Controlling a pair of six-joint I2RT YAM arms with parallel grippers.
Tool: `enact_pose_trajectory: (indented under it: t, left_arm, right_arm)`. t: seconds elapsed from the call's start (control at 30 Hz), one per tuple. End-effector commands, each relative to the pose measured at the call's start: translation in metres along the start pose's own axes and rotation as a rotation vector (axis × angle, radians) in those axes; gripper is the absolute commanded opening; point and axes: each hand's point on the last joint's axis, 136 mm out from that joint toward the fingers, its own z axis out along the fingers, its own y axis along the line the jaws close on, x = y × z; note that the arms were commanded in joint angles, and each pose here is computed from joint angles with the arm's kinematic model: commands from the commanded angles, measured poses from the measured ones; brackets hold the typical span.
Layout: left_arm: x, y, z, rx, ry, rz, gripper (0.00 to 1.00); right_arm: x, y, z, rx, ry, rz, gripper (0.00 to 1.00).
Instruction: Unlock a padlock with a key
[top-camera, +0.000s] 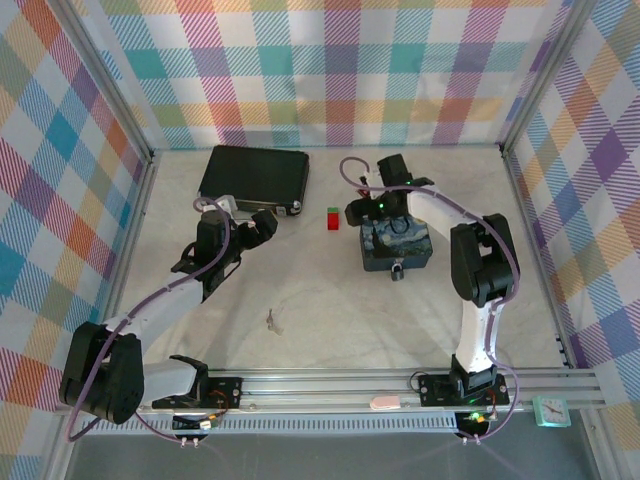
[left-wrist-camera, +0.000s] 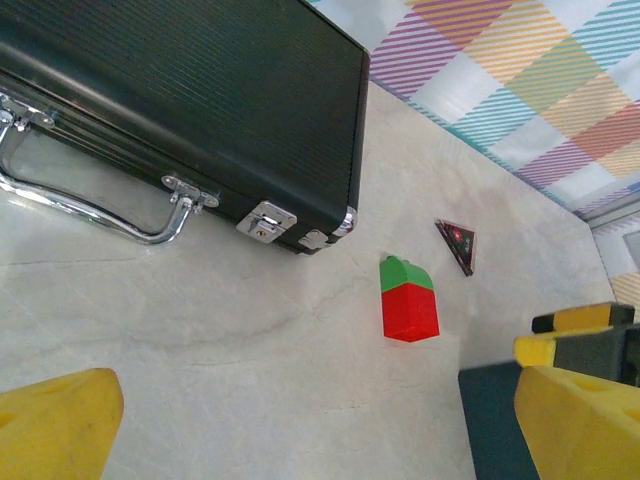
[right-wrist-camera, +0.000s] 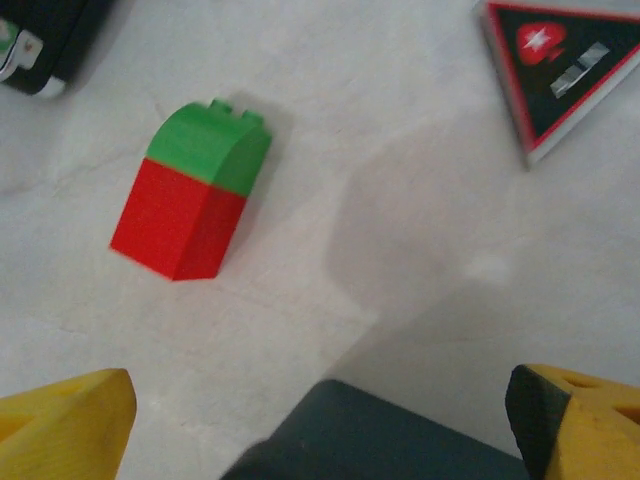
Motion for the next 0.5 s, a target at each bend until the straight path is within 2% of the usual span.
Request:
enact_pose_trajectory:
  t: [0.0, 0.17, 0.33, 0.47]
  left_arm:
    - [0.006, 0.005, -0.006, -0.030, 0.016, -0.016, 1.00]
    - [0.019, 0.014, -0.010, -0.056, 0.062, -0.006, 1.00]
    - [0.030, 0.020, -0.011, -0.067, 0.097, -0.004, 1.00]
    - [0.032, 0.020, -0.011, -0.067, 0.101, -0.013, 1.00]
  right_arm:
    - [-0.008, 0.008, -0.026, 0.025, -0.069, 0.063, 0.97]
    - [-0.002, -0.028, -0.074, 0.247, -0.133, 0.110, 0.99]
    - [0.029, -0.066, -0.089, 0.349, -0.082, 0.148, 0.99]
    - [0.058, -0.086, -0.087, 0.325, -0.043, 0.217, 0.99]
